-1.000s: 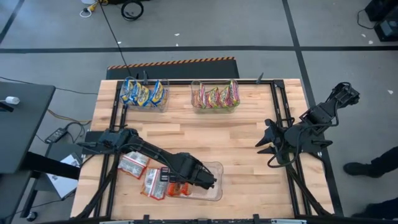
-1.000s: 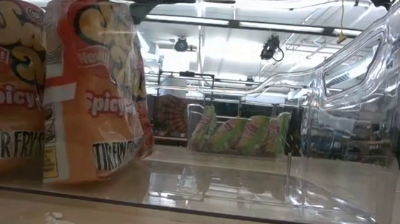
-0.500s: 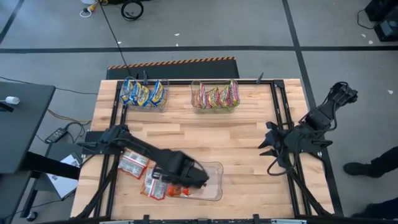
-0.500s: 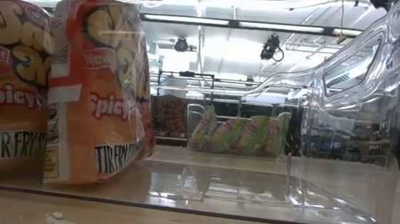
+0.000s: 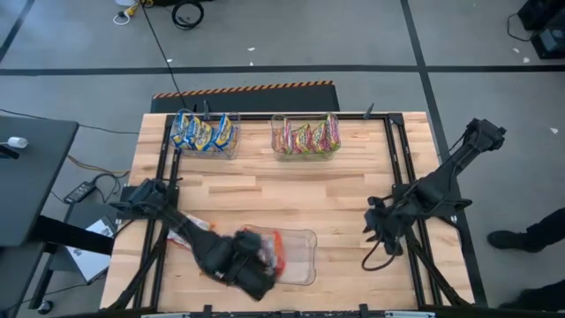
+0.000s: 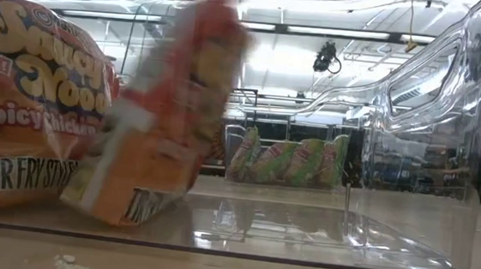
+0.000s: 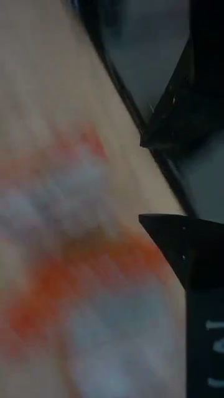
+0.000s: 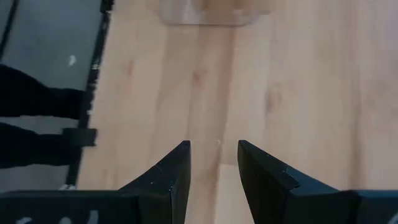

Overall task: Sort Maruchan noodles
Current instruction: Put the orange noodle pack into the bottom transparent bin

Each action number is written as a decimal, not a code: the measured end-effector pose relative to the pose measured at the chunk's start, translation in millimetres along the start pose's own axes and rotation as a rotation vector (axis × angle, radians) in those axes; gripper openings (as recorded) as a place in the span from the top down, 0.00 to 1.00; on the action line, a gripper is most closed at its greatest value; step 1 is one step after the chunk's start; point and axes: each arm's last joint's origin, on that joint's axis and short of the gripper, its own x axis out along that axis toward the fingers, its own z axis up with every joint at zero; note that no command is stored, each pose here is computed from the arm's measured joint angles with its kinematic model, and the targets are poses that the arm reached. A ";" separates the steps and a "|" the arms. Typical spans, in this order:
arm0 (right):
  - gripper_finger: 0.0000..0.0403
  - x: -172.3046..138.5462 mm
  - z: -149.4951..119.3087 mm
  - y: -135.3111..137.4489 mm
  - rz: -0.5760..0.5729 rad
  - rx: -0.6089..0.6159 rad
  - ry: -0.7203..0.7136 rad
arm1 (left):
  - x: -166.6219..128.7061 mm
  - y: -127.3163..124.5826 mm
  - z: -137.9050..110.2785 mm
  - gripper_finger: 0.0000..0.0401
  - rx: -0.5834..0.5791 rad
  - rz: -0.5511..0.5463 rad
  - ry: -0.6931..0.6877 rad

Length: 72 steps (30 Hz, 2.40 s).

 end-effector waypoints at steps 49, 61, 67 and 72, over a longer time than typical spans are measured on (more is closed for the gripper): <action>0.66 21.0 25.3 21.2 -0.035 0.181 -0.034 | 186.0 -43.8 72.4 0.63 1.259 -0.030 0.034; 0.66 21.0 24.4 22.1 -0.004 0.184 -0.005 | 193.0 -40.6 67.9 0.98 1.276 0.020 0.030; 0.66 19.1 23.5 22.5 0.013 0.194 0.008 | 164.6 -46.1 71.9 0.99 1.250 0.052 0.010; 0.66 17.8 23.6 22.4 0.016 0.195 0.003 | 100.7 -59.3 73.6 0.99 1.224 -0.006 -0.101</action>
